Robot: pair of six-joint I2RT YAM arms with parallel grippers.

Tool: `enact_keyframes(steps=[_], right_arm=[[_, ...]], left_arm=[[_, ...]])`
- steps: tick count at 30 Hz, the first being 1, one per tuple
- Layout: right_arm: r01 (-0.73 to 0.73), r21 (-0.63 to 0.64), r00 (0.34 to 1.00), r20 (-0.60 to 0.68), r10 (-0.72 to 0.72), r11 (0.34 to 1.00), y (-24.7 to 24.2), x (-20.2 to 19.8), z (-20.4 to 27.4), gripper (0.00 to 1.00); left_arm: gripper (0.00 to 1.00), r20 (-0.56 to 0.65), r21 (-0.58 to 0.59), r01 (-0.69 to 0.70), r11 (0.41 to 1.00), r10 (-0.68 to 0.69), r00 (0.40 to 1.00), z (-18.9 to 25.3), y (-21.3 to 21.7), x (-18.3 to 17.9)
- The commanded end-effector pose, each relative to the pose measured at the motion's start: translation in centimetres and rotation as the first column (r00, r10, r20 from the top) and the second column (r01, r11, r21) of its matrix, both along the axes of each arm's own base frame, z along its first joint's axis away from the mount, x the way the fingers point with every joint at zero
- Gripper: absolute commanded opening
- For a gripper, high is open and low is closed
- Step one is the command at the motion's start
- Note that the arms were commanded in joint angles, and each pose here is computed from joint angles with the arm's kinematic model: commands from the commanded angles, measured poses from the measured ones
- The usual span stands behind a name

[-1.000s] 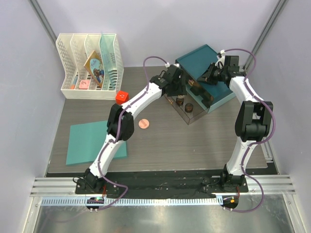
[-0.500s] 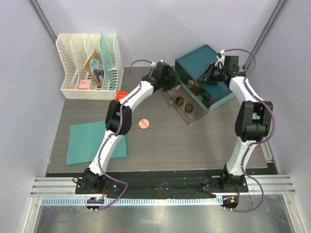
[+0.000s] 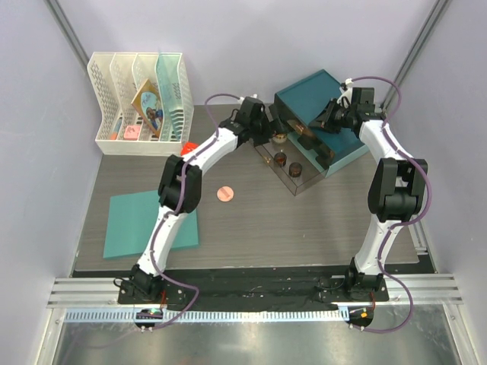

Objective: Organize the makeup

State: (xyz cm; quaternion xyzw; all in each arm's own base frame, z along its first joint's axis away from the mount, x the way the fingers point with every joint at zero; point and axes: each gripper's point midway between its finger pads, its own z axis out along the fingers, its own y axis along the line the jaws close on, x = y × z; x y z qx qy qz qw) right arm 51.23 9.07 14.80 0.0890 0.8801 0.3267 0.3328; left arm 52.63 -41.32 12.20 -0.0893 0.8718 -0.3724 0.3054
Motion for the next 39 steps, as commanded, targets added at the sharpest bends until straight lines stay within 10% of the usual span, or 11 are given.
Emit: enact_keyframes(steps=[1, 19, 39], right_arm=[[-0.053, -0.185, 0.765, -0.639, -0.079, 0.981, -2.5, -13.5, -16.0, 0.14], [-0.05, -0.175, 0.766, -0.638, -0.075, 0.983, -2.4, -13.3, -16.0, 0.14], [-0.048, -0.171, 0.763, -0.642, -0.074, 0.984, -2.3, -13.6, -16.1, 0.14]], left_arm=[[0.88, 0.15, -0.007, 0.071, 0.997, -0.069, 0.986, 9.0, 1.9, -1.8], [0.59, -0.219, 0.514, 0.185, 0.838, -0.081, 0.972, -2.6, 16.8, -16.1], [0.65, -0.367, 0.624, 0.248, 0.741, -0.002, 0.93, -11.1, 19.6, -18.0]])
